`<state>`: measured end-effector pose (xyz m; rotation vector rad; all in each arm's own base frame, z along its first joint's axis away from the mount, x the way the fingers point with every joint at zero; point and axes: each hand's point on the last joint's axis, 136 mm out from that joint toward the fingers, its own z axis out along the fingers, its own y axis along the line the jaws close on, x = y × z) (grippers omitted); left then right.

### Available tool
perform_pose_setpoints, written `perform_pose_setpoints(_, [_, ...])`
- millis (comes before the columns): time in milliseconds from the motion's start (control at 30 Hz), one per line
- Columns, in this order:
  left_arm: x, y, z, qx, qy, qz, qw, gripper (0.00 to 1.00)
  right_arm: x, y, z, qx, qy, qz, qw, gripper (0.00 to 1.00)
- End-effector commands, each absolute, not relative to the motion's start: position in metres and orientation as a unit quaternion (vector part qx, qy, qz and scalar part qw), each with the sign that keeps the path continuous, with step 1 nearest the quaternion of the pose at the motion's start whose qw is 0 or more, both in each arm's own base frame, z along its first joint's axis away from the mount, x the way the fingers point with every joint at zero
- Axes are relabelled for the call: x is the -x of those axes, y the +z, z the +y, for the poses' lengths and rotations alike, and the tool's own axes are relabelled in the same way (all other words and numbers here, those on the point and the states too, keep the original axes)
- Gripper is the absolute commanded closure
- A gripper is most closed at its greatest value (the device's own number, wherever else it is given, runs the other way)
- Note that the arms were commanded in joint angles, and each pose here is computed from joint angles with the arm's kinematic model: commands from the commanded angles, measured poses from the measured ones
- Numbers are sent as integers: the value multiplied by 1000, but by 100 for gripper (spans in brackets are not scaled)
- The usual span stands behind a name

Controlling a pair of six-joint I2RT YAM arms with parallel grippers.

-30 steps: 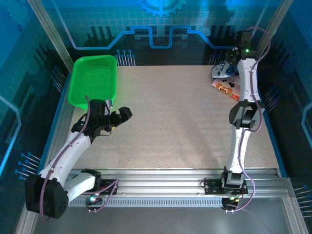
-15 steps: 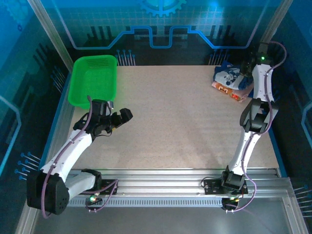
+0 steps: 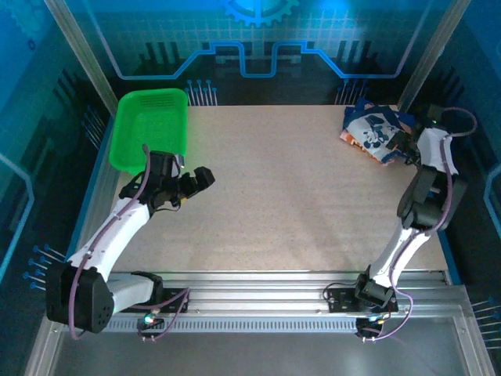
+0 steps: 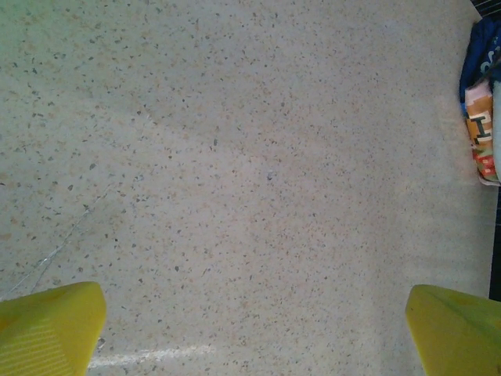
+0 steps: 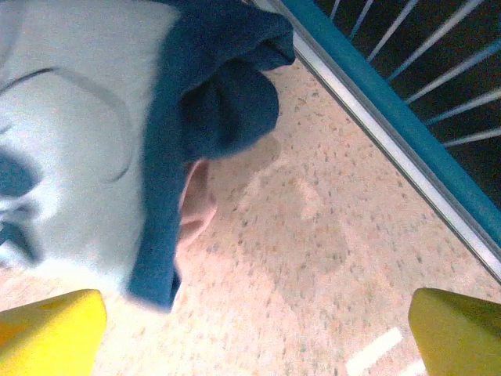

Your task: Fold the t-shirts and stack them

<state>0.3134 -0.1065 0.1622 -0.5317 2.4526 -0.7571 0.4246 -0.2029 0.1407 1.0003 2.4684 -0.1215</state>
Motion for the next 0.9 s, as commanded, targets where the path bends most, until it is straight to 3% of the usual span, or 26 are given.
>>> perform_pose_setpoints(0, [-315, 164, -98, 202, -262, 903, 273, 1, -408, 198, -186, -354, -17, 872, 337, 0])
perform_pose_setpoints(167, [-315, 158, -65, 236, -200, 899, 312, 1, -372, 192, -124, -273, 30, 880, 387, 0])
perform_pose_setpoints(300, [-318, 154, -20, 263, -105, 882, 376, 1, -357, 146, -80, -200, 47, 888, 412, 0])
perform_pose_setpoints(567, [-337, 163, 36, 192, 45, 792, 578, 1, -388, 114, -47, -108, 22, 850, 515, 0])
perform_pose_setpoints(767, [-354, 132, 41, 174, 39, 798, 576, 1, -396, 110, 9, 7, -42, 830, 556, 0])
perform_pose_setpoints(867, [-365, 119, 34, 155, 25, 802, 576, 1, -397, 100, 10, 9, -46, 830, 556, 0])
